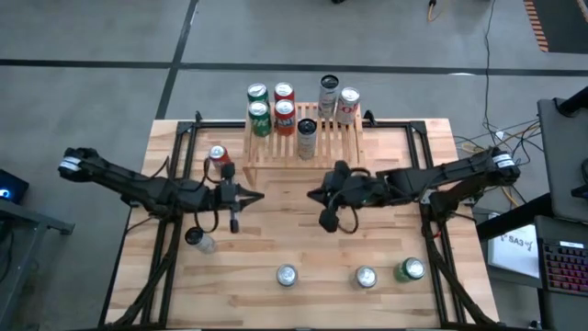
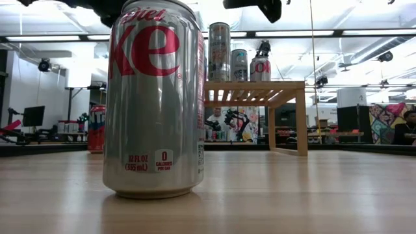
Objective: Place canned beverage on shelf
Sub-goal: Put the red silver soda can aligned with the other red silver soda can on the shelf
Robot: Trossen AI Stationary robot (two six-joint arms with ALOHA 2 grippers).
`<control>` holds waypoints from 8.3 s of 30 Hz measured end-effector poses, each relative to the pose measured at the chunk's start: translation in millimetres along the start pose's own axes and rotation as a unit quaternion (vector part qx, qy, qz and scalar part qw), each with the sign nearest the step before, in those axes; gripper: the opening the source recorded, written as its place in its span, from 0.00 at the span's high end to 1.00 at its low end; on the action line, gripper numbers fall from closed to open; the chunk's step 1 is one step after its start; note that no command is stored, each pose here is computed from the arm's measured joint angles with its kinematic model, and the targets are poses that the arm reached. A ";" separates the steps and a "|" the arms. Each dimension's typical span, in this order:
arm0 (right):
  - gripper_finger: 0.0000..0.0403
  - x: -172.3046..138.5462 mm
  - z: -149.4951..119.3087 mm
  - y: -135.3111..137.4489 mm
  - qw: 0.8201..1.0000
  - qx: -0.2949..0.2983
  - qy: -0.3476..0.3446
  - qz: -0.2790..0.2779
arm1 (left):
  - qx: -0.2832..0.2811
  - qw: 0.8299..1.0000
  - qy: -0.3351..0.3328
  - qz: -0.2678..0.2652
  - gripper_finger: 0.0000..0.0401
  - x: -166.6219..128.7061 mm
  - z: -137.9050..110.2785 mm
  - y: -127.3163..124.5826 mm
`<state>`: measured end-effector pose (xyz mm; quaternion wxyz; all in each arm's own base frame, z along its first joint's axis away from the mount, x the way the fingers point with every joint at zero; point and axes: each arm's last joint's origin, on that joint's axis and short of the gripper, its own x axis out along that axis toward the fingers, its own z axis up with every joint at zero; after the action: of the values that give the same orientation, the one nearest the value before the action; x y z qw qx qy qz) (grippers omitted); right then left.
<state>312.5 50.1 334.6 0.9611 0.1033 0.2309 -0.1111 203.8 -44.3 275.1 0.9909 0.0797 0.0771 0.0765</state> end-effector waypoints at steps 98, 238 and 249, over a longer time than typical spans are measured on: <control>0.12 -30.7 -93.5 124.0 0.775 0.347 0.485 -0.210 | -0.017 0.998 -0.044 -0.037 1.00 6.6 -25.5 -26.2; 0.28 -23.8 65.0 -152.2 0.891 -0.030 0.409 -0.194 | 0.008 0.990 -0.128 0.049 1.00 2.4 -5.7 -18.2; 0.27 -15.2 63.6 -160.1 0.885 -0.033 0.422 -0.194 | 0.008 0.990 -0.128 0.049 1.00 2.4 -5.7 -18.1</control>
<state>284.2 -116.0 373.5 0.7352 0.0621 0.6335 -0.2332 207.7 -60.7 266.2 0.9869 0.1004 -0.0541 0.1137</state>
